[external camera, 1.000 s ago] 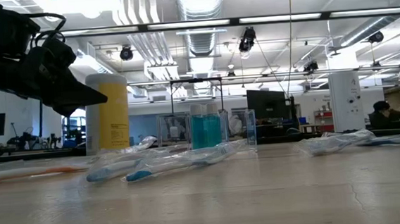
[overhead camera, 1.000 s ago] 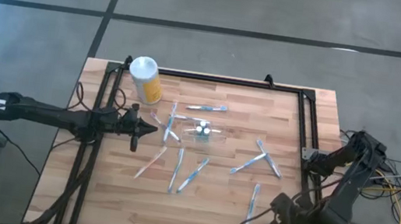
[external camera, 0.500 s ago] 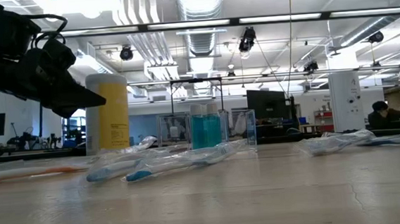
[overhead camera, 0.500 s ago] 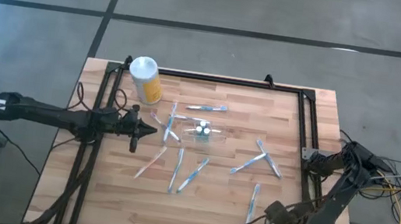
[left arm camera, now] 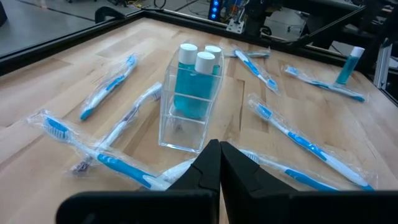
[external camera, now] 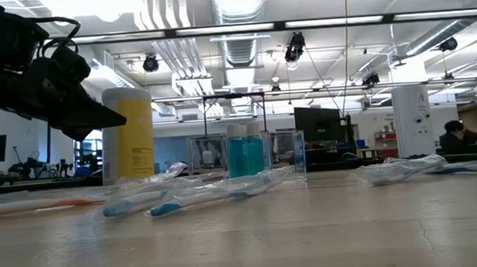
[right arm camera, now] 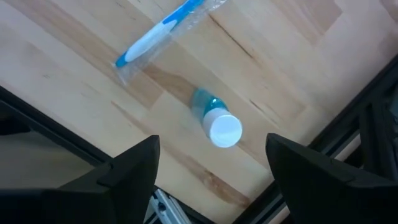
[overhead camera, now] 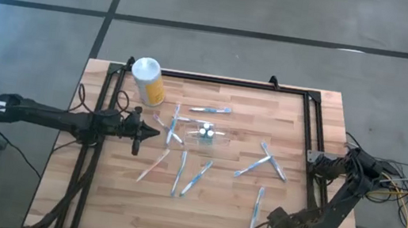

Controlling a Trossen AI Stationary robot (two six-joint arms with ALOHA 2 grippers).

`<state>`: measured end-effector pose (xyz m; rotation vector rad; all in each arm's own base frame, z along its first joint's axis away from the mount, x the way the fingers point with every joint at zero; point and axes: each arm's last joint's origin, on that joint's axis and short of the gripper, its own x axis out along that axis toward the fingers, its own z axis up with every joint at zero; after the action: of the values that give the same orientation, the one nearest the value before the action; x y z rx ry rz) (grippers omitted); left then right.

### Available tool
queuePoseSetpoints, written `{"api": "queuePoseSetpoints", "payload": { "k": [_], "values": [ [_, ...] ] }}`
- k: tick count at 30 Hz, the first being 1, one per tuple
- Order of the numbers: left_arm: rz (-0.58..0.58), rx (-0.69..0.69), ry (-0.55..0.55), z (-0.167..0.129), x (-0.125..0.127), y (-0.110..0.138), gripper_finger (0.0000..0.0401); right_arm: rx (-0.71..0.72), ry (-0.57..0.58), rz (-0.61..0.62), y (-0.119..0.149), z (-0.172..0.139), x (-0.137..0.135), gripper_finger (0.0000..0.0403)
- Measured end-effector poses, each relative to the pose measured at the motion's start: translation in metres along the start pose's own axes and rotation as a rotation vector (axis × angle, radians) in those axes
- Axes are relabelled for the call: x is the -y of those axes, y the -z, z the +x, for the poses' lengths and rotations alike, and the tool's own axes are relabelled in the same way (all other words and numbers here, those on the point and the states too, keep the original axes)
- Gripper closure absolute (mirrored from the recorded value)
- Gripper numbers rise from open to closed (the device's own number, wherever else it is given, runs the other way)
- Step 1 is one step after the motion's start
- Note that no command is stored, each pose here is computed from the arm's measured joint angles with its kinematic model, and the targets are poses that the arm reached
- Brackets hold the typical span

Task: Pick & Place toothbrushing station
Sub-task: Put the mouthwash into the middle section of the transparent organizer

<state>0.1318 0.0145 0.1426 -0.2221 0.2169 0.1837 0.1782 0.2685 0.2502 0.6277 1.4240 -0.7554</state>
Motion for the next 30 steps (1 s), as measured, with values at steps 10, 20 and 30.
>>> {"api": "queuePoseSetpoints", "payload": {
  "k": [10, 20, 30],
  "values": [
    [0.0, 0.0, 0.0, 0.0, 0.0, 0.0, 0.0396, -0.022, 0.01, 0.015, 0.002, 0.015, 0.001, 0.0131],
    [0.0, 0.0, -0.001, 0.0, 0.0, 0.0, 0.0396, -0.031, -0.012, 0.011, 0.003, 0.032, 0.001, 0.0152],
    [-0.001, 0.0, -0.001, 0.0, 0.0, 0.0, 0.0396, -0.028, -0.007, -0.013, 0.002, 0.034, 0.002, 0.0186]
  ]
}}
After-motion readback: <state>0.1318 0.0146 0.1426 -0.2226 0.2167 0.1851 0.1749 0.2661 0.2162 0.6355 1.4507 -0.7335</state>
